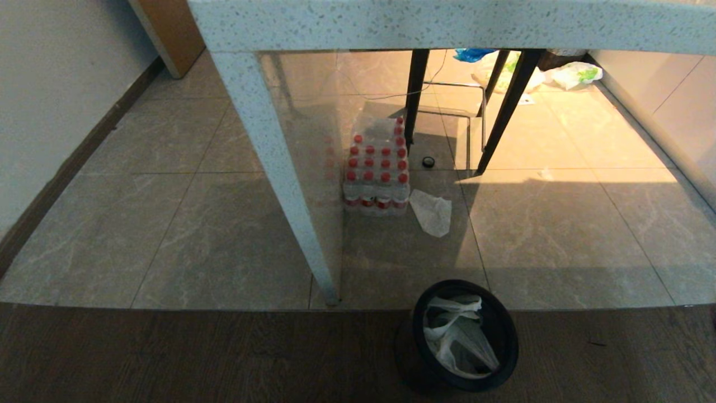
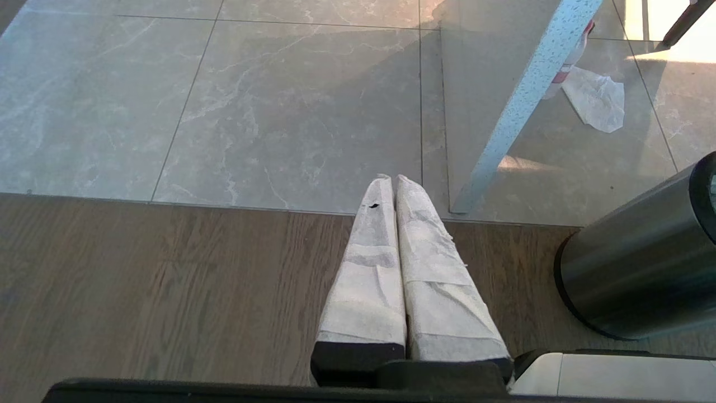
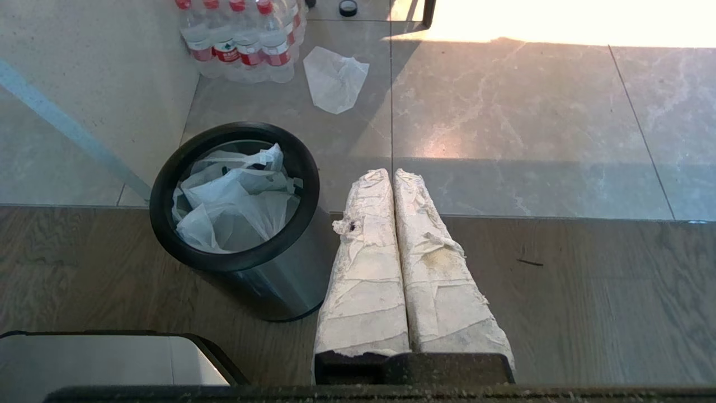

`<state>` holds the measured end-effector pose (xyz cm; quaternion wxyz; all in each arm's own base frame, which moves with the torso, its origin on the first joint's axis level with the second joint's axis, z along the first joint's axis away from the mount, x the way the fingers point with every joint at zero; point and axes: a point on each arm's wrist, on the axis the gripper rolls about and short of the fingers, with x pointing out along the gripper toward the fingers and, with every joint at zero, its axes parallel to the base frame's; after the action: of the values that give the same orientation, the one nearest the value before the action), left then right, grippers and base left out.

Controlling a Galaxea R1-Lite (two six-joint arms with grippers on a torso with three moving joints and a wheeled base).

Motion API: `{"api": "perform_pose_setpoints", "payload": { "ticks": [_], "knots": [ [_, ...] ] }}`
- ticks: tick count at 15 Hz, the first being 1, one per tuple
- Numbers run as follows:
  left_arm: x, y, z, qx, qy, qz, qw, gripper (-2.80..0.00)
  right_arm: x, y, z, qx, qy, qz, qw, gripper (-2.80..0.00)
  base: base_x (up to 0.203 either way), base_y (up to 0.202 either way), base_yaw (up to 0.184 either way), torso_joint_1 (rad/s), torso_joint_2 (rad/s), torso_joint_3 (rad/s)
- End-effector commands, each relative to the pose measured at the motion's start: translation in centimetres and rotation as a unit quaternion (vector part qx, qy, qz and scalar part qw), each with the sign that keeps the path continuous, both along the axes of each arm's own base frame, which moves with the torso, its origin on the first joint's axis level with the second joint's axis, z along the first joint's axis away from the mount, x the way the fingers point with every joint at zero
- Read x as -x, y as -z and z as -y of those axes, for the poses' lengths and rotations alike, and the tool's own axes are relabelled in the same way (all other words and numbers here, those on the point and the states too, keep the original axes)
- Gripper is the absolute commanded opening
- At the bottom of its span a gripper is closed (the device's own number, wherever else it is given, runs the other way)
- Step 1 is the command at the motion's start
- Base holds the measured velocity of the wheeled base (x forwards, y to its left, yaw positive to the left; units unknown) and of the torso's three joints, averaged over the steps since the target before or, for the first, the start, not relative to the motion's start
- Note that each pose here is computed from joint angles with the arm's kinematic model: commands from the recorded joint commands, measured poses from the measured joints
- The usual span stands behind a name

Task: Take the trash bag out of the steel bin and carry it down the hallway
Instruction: Place the outer trash can on the ground

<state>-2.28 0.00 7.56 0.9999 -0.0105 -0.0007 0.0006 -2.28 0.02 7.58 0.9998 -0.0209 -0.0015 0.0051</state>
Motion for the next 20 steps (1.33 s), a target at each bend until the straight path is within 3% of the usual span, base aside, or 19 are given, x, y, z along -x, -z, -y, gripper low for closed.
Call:
{"api": "perform_pose_setpoints", "payload": {
  "ticks": [1,5,7,10,13,15,16,20],
  "knots": [
    [0.0,0.0,0.0,0.000,-0.001,-0.001,1.0000,-2.80,0.0,0.1,0.0,0.001,0.000,-0.002,1.000,-2.80,0.000,0.000,0.000,0.000,0.00,0.000],
    [0.0,0.0,0.0,0.000,0.000,-0.001,1.0000,-2.80,0.0,0.0,0.0,0.003,-0.002,-0.002,1.000,-2.80,0.000,0.000,0.000,0.000,0.00,0.000],
    [0.0,0.0,0.0,0.000,-0.001,-0.001,1.0000,-2.80,0.4,-1.6,0.0,0.002,-0.011,0.021,1.000,-2.80,0.000,0.000,0.000,0.000,0.00,0.000],
    [0.0,0.0,0.0,0.000,0.000,0.000,1.0000,-2.80,0.9,-8.6,-0.2,-0.013,-0.039,0.018,0.999,-2.80,0.000,0.000,0.000,0.000,0.00,0.000],
    [0.0,0.0,0.0,0.000,-0.001,-0.001,1.0000,-2.80,-3.4,-16.6,-0.4,-0.052,-0.076,-0.101,0.991,-2.80,0.000,0.000,0.000,0.000,0.00,0.000],
    [0.0,0.0,0.0,0.000,-0.001,-0.001,1.0000,-2.80,-8.4,-19.1,-0.6,-0.075,-0.104,-0.199,0.972,-2.80,0.000,0.000,0.000,0.000,0.00,0.000],
    [0.0,0.0,0.0,0.000,0.000,-0.001,1.0000,-2.80,-11.4,-19.2,-0.8,-0.085,-0.116,-0.255,0.956,-2.80,0.000,0.000,0.000,0.000,0.00,0.000],
    [0.0,0.0,0.0,0.000,0.000,0.000,1.0000,-2.80,-21.1,-14.5,-2.4,-0.101,-0.146,-0.435,0.883,-2.80,0.000,0.000,0.000,0.000,0.00,0.000]
  ]
}}
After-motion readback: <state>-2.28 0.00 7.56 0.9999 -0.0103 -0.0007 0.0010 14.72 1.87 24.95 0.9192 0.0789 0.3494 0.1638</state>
